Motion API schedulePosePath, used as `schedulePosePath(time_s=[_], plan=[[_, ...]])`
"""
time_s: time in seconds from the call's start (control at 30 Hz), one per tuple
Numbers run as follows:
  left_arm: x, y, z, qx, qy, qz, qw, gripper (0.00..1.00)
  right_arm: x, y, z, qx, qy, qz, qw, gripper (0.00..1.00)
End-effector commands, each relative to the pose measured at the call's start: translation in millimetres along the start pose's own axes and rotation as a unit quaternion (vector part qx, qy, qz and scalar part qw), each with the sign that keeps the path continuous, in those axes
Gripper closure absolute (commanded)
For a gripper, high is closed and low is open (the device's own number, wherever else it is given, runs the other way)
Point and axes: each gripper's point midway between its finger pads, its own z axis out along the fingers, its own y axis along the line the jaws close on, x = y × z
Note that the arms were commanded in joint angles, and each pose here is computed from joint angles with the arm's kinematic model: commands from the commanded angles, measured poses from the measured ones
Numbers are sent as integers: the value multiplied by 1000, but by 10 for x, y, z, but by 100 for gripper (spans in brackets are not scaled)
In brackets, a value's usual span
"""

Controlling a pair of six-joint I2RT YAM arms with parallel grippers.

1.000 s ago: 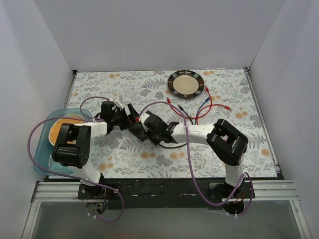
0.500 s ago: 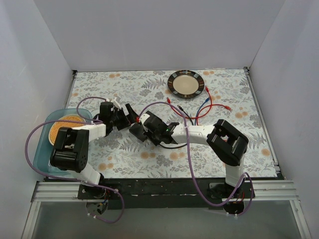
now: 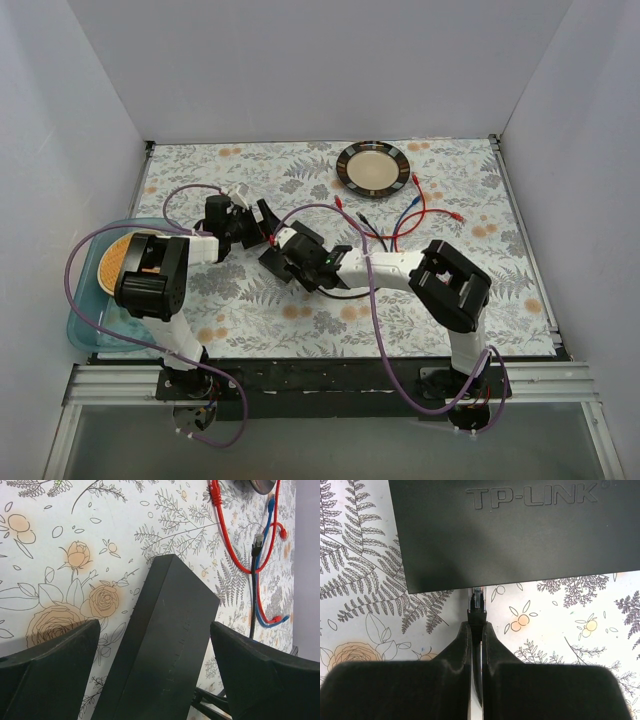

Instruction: Insert the plug into the switch port

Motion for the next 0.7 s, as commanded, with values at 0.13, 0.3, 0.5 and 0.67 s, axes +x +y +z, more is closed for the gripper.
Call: schedulePosePath(time_s=[0.13, 0.3, 0.5, 0.67], plan=[[310, -72, -86, 54, 44, 12, 998, 21, 306, -31, 93, 18, 60, 0, 998, 99], [518, -163, -214, 85, 56, -5, 995, 24, 267, -40, 112, 23, 62, 3, 998, 99], [638, -173, -247, 98, 71, -25, 992, 58, 247, -25, 121, 20, 61, 7, 998, 99], [709, -209, -271, 114, 79, -35, 990, 63, 273, -31, 107, 22, 65, 9, 998, 99]])
